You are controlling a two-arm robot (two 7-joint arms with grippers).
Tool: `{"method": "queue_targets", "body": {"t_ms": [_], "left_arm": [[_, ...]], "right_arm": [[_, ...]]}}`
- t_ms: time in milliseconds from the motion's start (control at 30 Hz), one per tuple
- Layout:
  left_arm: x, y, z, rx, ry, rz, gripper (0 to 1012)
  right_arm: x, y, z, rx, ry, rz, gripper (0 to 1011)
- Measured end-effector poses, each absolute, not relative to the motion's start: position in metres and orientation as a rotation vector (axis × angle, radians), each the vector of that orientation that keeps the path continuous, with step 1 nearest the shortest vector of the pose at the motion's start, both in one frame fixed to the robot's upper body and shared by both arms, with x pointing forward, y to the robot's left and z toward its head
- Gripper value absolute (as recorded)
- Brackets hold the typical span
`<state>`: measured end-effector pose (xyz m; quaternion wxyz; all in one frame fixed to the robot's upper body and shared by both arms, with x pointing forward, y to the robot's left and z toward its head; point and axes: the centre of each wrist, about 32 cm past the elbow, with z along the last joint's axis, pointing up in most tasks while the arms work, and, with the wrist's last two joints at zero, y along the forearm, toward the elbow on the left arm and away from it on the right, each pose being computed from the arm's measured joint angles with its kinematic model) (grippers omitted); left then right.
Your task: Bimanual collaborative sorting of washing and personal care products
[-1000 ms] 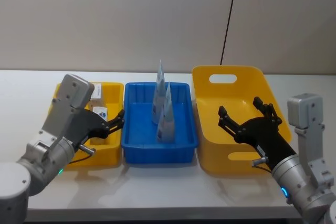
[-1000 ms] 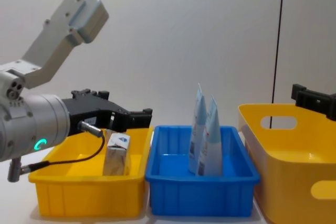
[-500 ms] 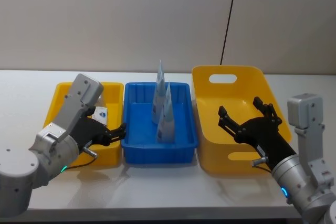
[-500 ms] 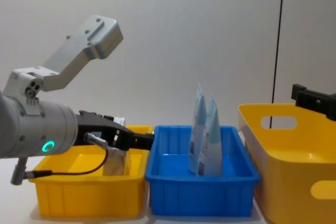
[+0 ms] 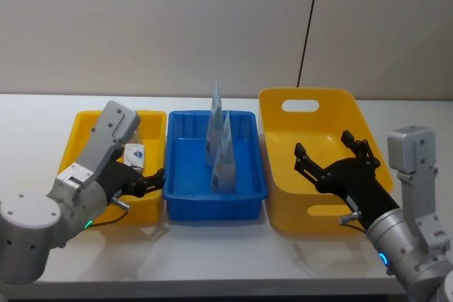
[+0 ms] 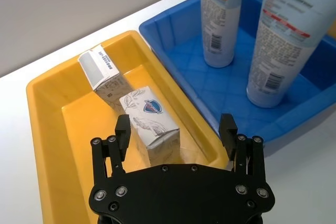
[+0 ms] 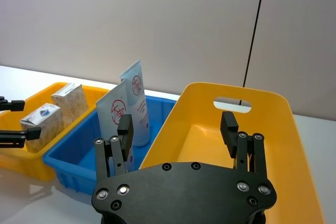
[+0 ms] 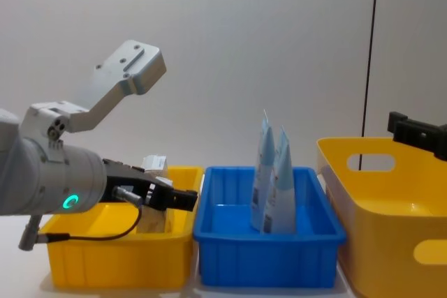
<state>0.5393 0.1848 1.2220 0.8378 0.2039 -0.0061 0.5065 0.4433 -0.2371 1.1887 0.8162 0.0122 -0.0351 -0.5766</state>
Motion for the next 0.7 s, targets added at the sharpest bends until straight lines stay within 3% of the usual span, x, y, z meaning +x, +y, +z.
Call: {"method": "queue_targets", "body": {"t_ms": [700], "left_arm": [[0.551, 0.183, 1.207, 0.426, 0.004, 1.158, 1001]], "right_arm": [[0.443, -0.237, 1.189, 0.026, -0.075, -1.23, 1000]]}}
